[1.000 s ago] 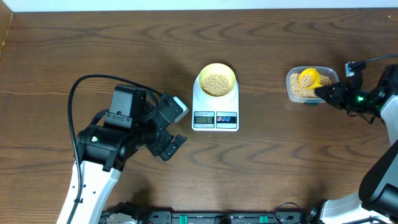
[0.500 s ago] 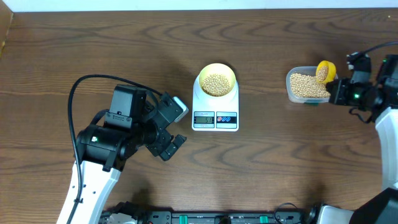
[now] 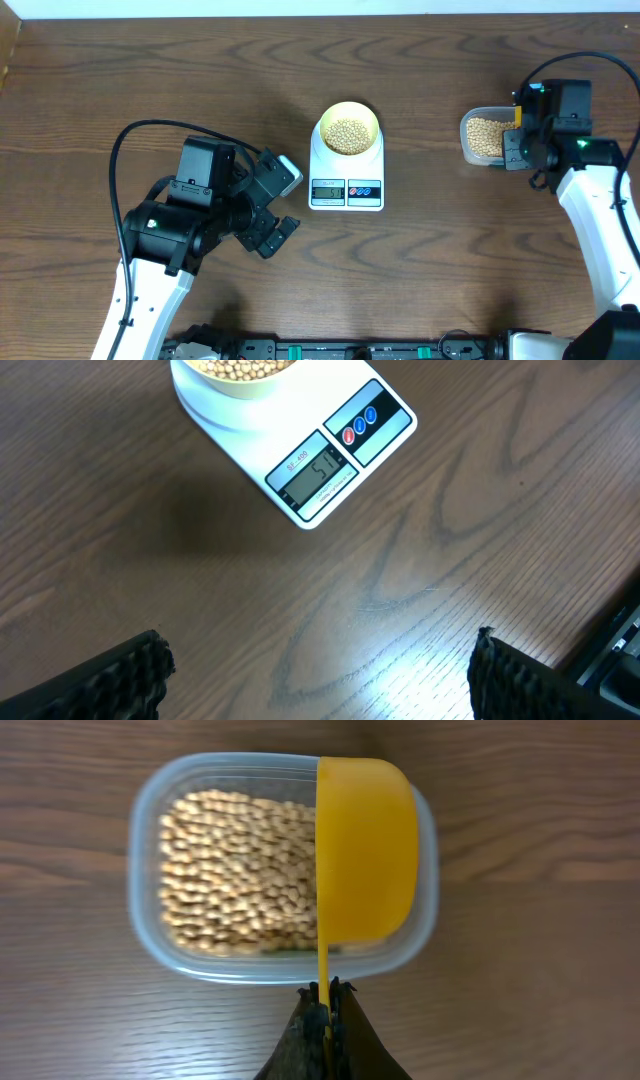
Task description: Scoop item into bowl and weigh 50g on scale
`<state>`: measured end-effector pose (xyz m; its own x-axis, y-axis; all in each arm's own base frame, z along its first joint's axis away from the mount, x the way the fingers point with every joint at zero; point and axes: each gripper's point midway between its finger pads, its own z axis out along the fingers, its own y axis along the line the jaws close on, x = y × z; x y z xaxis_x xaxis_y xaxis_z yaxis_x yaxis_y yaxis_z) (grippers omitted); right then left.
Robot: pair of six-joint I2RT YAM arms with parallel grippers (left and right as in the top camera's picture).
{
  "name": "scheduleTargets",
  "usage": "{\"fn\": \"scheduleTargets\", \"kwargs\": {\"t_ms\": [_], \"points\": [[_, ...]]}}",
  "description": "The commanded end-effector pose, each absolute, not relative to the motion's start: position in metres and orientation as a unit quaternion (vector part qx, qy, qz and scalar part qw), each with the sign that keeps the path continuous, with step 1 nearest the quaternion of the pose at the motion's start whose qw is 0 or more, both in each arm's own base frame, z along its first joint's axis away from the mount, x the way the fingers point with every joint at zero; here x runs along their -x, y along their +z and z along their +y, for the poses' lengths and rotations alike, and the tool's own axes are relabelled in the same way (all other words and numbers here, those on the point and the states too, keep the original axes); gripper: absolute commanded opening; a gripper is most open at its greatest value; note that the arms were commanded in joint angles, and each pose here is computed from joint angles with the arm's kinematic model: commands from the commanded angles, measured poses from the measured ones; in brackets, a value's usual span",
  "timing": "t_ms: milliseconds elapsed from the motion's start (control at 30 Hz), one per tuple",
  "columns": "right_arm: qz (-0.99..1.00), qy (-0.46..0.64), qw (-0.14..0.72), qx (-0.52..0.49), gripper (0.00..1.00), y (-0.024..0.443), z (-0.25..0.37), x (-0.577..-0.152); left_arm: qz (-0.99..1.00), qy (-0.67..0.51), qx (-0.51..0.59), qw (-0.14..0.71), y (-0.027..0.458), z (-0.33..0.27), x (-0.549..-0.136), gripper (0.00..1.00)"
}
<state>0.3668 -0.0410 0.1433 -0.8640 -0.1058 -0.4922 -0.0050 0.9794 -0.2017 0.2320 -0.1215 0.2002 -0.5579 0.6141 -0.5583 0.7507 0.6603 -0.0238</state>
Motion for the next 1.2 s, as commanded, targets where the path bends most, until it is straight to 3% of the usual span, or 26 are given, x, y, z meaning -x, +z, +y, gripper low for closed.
{"fn": "scheduleTargets", "kwargs": {"t_ms": [0, 133, 233, 400, 900, 1167], "points": [[0.947, -0.183, 0.262, 0.026, 0.01, 0.155, -0.057, -0.369, 0.869, -0.132, -0.394, 0.268, 0.204, -0.122, -0.233, 0.97], [0.933, -0.182, 0.303, 0.064, 0.01, 0.166, -0.028, -0.386, 0.869, -0.132, -0.394, 0.268, 0.204, -0.122, -0.233, 0.97], [0.914, -0.053, 0.378, 0.137, 0.01, 0.179, 0.051, -0.410, 0.869, -0.132, -0.394, 0.268, 0.204, -0.122, -0.233, 0.97], [0.863, 0.117, 0.436, 0.228, 0.01, 0.207, 0.137, -0.413, 0.869, -0.132, -0.394, 0.268, 0.204, -0.122, -0.233, 0.97], [0.831, 0.247, 0.388, 0.312, 0.01, 0.163, 0.218, -0.404, 0.869, -0.132, -0.394, 0.267, 0.204, -0.122, -0.233, 0.97], [0.842, 0.246, 0.359, 0.319, 0.01, 0.134, 0.221, -0.405, 0.869, -0.132, -0.394, 0.268, 0.204, -0.122, -0.233, 0.97]]}}
